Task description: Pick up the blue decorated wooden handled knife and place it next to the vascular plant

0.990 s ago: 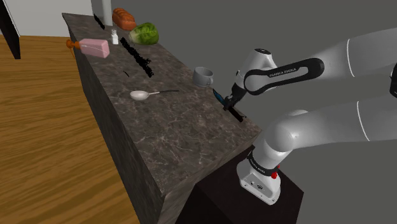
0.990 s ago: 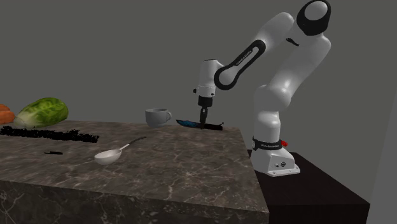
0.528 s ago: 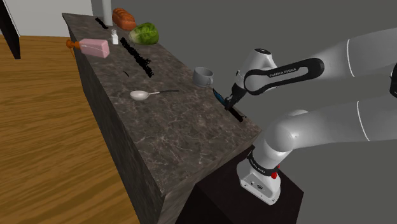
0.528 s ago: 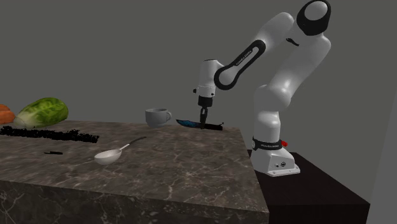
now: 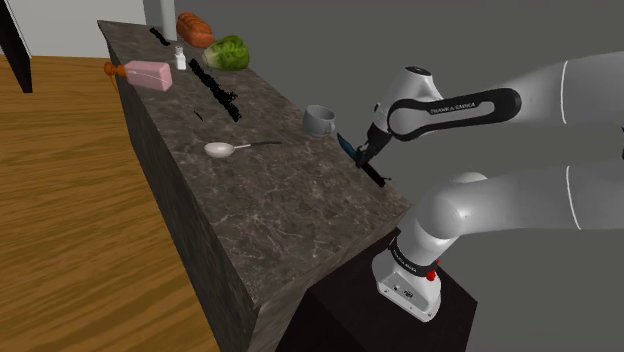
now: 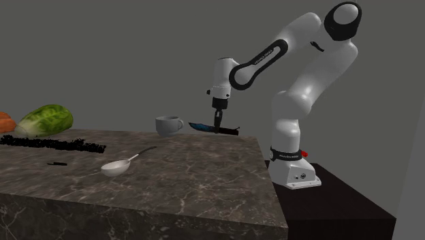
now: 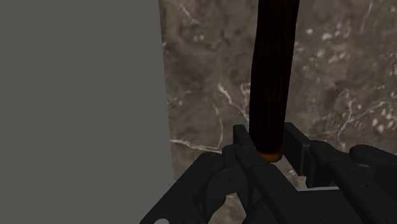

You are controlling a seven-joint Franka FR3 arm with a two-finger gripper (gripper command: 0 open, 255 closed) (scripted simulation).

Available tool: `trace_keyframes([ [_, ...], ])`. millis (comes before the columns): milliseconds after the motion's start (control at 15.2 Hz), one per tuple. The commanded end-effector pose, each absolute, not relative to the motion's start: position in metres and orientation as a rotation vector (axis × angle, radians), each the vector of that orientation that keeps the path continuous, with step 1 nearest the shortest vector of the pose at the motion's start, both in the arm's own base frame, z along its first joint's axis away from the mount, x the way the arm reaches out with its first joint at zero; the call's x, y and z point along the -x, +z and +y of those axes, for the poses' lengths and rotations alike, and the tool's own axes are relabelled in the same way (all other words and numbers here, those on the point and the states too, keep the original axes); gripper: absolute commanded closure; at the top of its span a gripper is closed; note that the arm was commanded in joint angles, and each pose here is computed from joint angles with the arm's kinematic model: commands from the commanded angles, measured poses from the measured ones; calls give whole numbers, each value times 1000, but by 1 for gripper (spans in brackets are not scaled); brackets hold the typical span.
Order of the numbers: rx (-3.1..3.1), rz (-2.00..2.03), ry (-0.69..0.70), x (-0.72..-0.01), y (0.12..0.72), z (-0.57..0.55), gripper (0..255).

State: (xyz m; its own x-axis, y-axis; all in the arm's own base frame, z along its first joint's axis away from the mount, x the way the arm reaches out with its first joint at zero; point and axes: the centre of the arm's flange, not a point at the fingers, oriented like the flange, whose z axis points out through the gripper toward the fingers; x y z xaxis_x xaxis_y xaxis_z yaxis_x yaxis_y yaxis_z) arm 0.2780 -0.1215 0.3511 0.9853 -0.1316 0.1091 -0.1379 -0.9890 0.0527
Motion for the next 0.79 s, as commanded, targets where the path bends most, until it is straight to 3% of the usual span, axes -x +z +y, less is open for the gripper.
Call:
trace_keyframes([
  [0, -3071, -209, 161, -278, 362, -122, 255],
  [726, -3071, -209, 161, -278, 420, -122, 255],
])
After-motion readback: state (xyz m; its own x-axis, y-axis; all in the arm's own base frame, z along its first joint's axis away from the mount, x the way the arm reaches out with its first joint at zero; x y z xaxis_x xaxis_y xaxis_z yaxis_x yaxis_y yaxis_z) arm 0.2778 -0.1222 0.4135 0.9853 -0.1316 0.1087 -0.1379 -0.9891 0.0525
